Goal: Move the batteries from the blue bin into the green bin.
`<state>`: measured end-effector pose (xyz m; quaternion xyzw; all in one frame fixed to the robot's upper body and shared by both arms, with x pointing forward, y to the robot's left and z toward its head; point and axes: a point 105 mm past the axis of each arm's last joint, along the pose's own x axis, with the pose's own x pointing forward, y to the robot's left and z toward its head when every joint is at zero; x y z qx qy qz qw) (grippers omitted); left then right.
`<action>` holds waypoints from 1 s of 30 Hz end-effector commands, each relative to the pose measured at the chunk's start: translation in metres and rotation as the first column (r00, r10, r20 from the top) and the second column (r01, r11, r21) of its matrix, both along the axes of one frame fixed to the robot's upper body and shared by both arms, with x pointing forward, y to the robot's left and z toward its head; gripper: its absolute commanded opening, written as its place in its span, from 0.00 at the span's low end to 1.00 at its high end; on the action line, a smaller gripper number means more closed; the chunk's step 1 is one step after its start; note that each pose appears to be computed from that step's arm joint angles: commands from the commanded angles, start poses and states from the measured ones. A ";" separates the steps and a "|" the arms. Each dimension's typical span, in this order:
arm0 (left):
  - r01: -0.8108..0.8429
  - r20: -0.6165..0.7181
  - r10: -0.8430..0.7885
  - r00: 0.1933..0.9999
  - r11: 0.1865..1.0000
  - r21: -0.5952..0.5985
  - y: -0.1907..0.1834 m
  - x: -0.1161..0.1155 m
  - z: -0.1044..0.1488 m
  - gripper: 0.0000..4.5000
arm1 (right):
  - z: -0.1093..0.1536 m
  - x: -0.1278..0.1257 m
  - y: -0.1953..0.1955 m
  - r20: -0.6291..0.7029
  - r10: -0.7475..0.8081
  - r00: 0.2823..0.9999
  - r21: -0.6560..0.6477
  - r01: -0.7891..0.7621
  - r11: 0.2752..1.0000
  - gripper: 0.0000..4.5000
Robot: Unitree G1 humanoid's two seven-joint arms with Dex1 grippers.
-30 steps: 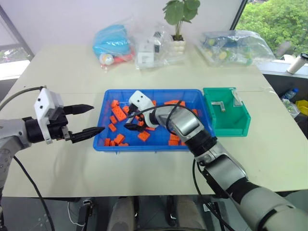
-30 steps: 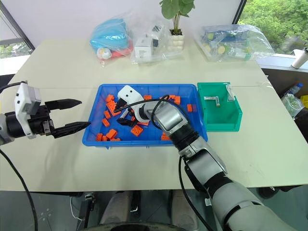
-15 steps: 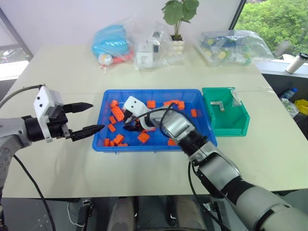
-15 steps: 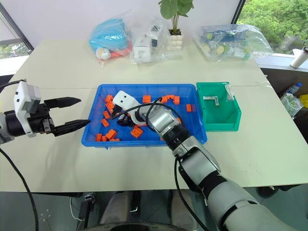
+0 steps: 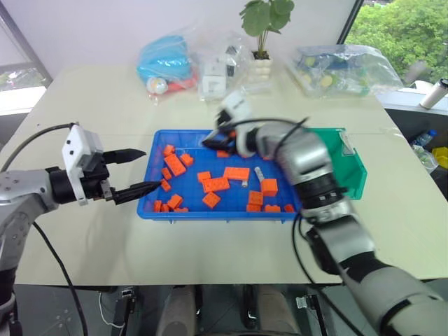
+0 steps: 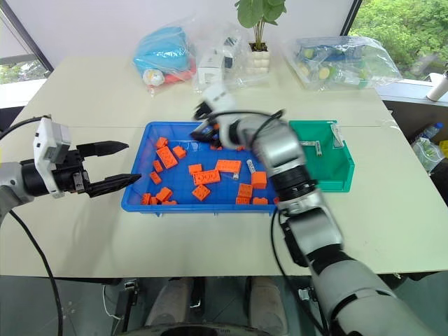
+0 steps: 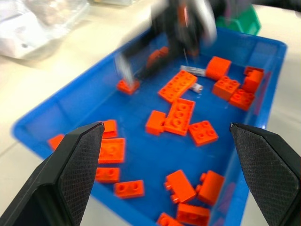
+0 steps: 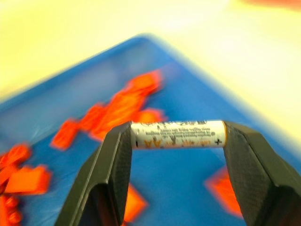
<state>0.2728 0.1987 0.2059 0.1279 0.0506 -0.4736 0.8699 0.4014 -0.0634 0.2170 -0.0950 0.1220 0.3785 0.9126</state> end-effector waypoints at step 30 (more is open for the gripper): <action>0.088 0.052 -0.087 0.995 0.996 -0.019 -0.021 0.009 0.008 1.00 | -0.028 -0.052 -0.036 0.035 0.082 0.996 -0.222 -0.073 0.972 0.99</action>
